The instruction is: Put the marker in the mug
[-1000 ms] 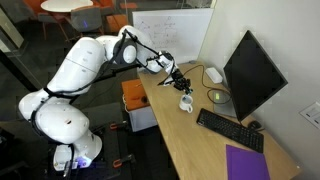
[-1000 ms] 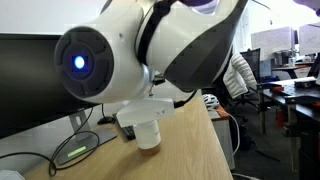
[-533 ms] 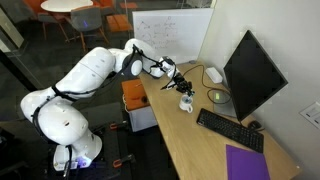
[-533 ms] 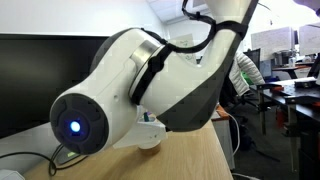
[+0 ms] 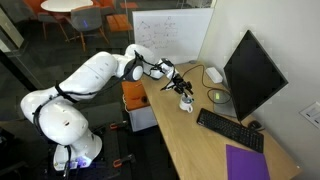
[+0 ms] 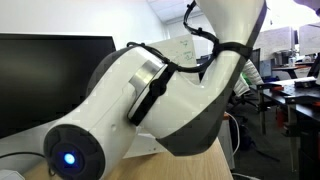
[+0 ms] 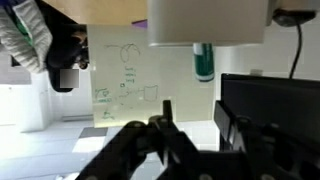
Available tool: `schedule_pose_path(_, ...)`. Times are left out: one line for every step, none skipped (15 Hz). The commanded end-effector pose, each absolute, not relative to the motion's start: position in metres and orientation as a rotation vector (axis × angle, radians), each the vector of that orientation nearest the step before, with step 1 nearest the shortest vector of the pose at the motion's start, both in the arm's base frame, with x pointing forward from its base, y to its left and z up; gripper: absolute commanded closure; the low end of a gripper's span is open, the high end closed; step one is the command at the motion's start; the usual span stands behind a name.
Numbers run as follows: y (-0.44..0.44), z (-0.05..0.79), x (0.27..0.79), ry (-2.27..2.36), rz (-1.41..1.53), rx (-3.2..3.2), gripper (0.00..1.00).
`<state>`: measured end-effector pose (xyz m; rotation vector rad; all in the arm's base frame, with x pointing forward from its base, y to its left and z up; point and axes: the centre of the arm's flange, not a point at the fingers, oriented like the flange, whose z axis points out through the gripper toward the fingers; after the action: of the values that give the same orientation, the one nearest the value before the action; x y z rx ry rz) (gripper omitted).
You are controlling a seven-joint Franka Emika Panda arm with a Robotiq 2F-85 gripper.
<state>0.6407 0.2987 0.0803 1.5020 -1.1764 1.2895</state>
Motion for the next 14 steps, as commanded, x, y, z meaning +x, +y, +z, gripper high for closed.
schedule_pose_path(0.306, 0.102, 0.651, -1.238, 1.235, 1.537, 0.16)
schedule_pose_path(0.306, 0.110, 0.653, -1.265, 1.198, 1.579, 0.09)
schedule_pose_path(0.305, 0.118, 0.656, -1.275, 1.150, 1.651, 0.02)
schedule_pose_path(0.303, 0.124, 0.660, -1.293, 1.117, 1.682, 0.00)
schedule_pose_path(0.298, 0.131, 0.666, -1.306, 1.086, 1.728, 0.00)
schedule_pose_path(0.294, 0.139, 0.670, -1.327, 1.052, 1.767, 0.00)
schedule_pose_path(0.287, 0.148, 0.674, -1.350, 1.017, 1.807, 0.00)
schedule_pose_path(0.281, 0.154, 0.679, -1.368, 0.985, 1.849, 0.00)
schedule_pose_path(0.275, 0.162, 0.682, -1.391, 0.952, 1.889, 0.00)
schedule_pose_path(0.270, 0.167, 0.685, -1.416, 0.912, 1.926, 0.00)
schedule_pose_path(0.267, 0.171, 0.687, -1.437, 0.875, 1.966, 0.00)
schedule_pose_path(0.265, 0.174, 0.688, -1.457, 0.831, 2.004, 0.00)
schedule_pose_path(0.264, 0.175, 0.688, -1.476, 0.785, 2.042, 0.00)
schedule_pose_path(0.264, 0.175, 0.688, -1.494, 0.734, 2.078, 0.00)
